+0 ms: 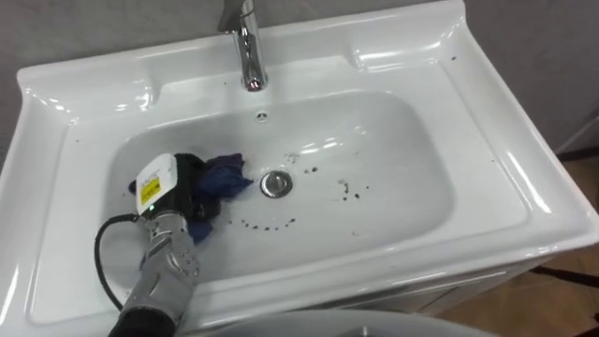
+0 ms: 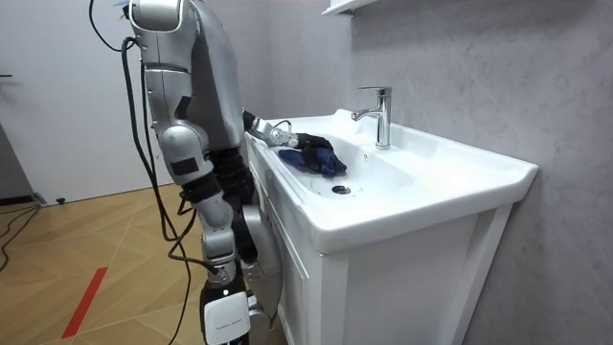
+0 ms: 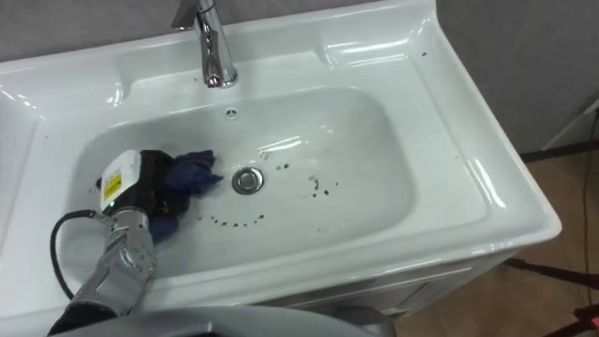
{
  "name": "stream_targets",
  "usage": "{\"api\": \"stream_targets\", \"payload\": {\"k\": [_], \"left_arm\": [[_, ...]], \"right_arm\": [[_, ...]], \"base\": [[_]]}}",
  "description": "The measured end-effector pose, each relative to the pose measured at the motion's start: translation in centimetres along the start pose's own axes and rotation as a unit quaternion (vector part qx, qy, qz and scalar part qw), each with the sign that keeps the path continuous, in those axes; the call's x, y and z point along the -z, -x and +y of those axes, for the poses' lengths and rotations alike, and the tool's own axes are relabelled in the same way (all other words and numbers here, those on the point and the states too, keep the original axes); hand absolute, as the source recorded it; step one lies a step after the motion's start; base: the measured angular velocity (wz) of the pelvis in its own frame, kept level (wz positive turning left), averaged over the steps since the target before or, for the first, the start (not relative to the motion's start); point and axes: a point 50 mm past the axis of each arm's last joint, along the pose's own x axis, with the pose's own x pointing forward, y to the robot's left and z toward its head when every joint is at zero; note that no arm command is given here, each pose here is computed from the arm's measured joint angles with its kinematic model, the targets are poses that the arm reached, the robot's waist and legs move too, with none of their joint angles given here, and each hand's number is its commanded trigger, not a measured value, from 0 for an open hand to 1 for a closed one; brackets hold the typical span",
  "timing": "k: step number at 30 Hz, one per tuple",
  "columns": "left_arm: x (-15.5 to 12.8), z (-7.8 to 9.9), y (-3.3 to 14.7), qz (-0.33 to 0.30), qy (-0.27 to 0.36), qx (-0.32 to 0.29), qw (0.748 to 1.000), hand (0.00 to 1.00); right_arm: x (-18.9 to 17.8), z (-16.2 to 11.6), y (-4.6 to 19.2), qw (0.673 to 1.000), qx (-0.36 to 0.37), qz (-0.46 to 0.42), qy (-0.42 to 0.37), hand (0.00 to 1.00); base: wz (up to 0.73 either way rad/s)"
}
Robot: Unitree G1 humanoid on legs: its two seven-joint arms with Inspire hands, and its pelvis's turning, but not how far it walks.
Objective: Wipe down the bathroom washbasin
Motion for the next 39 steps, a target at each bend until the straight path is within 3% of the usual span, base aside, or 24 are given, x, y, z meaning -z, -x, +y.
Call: {"api": "stream_targets", "payload": {"k": [10, 23, 28, 39], "left_arm": [[1.3, 0.0, 0.3, 0.011, -0.032, -0.016, 0.999, 1.00], [0.8, -0.4, 0.2, 0.011, -0.032, 0.000, 0.999, 1.00], [-1.1, -0.3, -1.1, 0.001, -0.026, 0.061, 0.998, 1.00], [-5.2, -0.3, -1.9, -0.047, -0.021, 0.191, 0.980, 1.00]], "right_arm": [[0.7, -1.0, -0.1, 1.000, 0.024, 0.015, -0.005, 0.00], [-0.3, -0.9, 0.0, 1.000, 0.015, -0.007, -0.002, 0.00], [-0.8, -0.5, 0.1, 1.000, -0.005, -0.017, 0.015, 0.00], [-1.5, -0.1, 0.2, 0.999, -0.019, -0.025, 0.018, 0.00]], "base": [[-0.06], [0.05], [0.14], [0.07]]}}
